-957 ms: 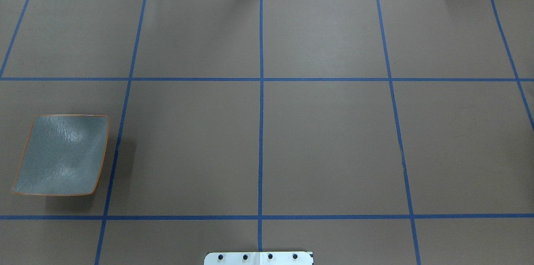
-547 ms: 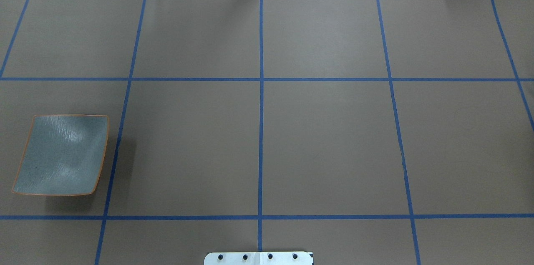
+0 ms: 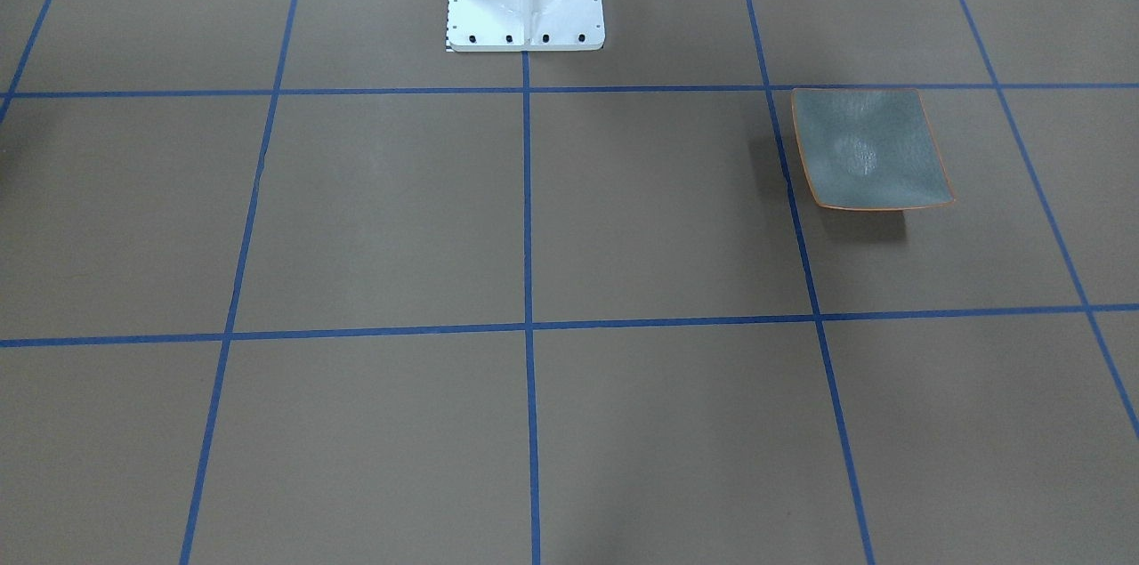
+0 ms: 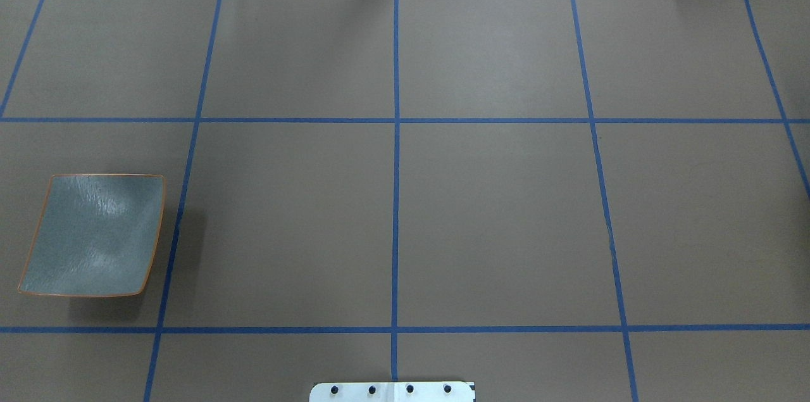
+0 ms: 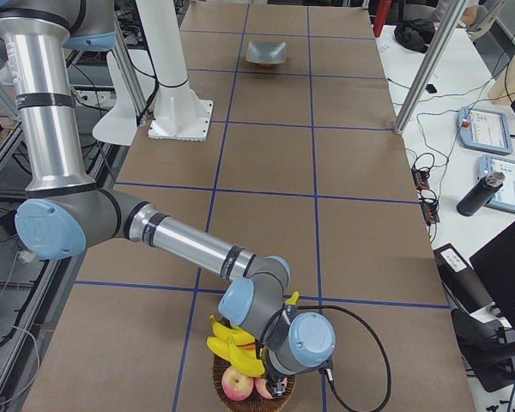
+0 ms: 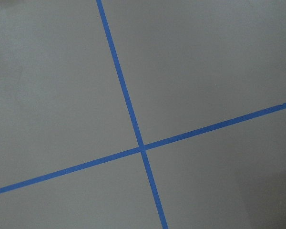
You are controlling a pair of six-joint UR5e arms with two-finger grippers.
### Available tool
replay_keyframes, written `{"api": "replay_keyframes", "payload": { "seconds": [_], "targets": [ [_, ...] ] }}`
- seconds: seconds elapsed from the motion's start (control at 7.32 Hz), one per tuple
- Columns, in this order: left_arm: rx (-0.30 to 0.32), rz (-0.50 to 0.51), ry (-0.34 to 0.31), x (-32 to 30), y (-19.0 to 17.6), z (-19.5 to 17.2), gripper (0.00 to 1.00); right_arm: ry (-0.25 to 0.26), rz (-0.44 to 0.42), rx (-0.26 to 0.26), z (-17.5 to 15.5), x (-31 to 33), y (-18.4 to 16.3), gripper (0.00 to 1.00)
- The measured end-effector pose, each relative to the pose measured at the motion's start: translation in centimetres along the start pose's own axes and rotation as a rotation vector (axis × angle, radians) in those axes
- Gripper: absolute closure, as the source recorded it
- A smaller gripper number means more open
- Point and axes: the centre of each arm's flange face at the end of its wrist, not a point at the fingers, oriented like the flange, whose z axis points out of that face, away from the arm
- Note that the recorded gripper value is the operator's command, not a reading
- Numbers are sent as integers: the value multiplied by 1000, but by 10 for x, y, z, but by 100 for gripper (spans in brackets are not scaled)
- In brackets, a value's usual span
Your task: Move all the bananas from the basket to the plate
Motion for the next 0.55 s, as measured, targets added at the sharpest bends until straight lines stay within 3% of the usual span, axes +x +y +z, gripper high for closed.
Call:
{"api": "replay_keyframes", "payload": {
  "seconds": [0.27,0.55],
  "targets": [
    [16,-37,23,8,-9,-7,0,-66,50,88,-45,-27,-32,100],
    [59,-103,31,25,-37,-24,0,-170,124,178,-65,-89,-77,100]
  ]
}}
